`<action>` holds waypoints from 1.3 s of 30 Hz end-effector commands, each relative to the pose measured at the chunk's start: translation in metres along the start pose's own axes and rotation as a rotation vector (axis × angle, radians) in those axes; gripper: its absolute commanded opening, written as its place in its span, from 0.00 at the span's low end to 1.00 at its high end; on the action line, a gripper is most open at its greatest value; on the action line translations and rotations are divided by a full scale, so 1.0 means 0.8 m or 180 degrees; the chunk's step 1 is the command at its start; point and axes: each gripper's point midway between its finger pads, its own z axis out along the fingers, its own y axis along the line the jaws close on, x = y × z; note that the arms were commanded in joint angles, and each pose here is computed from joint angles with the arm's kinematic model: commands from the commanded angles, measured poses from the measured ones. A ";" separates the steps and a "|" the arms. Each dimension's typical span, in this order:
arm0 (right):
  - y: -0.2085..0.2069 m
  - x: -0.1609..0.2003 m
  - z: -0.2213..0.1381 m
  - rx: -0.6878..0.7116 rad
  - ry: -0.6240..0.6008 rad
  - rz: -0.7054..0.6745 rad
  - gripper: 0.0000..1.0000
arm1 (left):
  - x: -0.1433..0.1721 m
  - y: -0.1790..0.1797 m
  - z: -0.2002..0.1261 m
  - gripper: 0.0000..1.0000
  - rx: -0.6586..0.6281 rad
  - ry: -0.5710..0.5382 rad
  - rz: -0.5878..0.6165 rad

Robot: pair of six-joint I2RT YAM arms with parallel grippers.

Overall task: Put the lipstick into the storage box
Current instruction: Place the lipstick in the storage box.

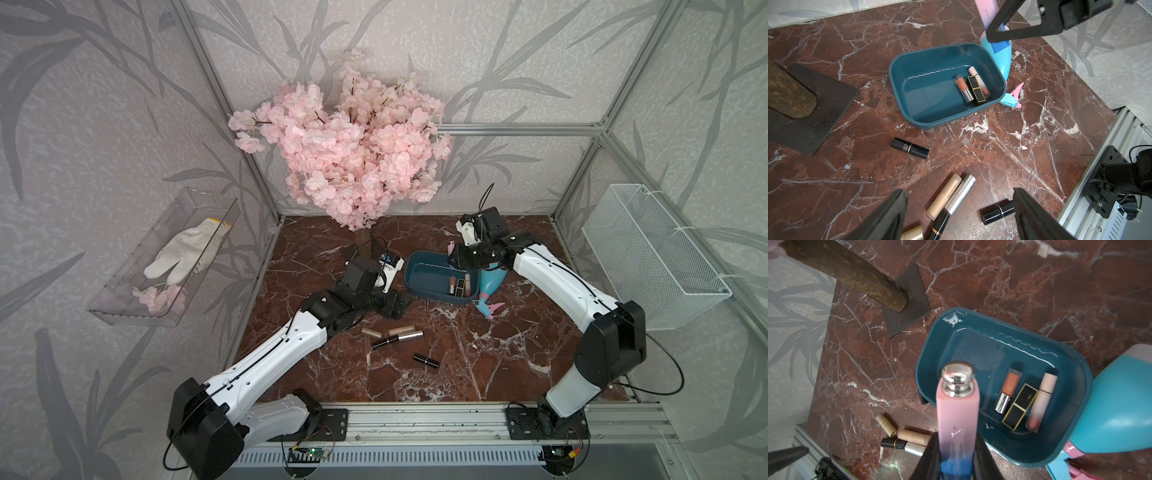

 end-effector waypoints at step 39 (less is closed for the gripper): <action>-0.082 0.049 0.156 0.0923 0.1013 0.0495 0.22 | -0.013 0.004 0.025 0.86 -0.0009 0.0040 0.0051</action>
